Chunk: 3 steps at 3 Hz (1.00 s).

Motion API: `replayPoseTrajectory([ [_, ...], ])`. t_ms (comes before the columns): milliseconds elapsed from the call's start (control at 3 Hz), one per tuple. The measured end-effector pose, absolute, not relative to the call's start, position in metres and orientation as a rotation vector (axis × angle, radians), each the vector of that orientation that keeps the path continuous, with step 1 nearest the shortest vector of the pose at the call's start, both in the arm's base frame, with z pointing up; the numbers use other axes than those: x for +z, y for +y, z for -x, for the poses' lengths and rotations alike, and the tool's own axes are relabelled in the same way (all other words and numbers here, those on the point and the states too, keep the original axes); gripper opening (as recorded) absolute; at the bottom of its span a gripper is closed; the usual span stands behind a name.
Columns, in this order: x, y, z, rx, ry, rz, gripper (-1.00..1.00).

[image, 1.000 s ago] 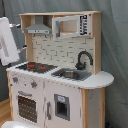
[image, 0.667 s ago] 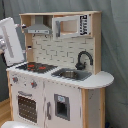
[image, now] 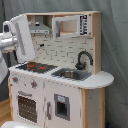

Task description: Play with the kitchen

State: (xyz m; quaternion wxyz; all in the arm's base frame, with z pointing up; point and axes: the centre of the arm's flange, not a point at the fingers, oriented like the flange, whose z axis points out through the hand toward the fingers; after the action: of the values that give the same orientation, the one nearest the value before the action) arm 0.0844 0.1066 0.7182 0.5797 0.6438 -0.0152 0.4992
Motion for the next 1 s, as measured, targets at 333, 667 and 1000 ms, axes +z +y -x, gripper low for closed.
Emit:
replayPoseTrajectory([
  [333, 0.722, 0.080, -0.100, 1.180, -0.069, -1.543, 1.00],
  [667, 0.718, 0.058, -0.120, 1.193, -0.083, -1.578, 1.00],
  [1000, 0.716, 0.035, -0.137, 1.208, -0.086, -1.605, 1.00],
])
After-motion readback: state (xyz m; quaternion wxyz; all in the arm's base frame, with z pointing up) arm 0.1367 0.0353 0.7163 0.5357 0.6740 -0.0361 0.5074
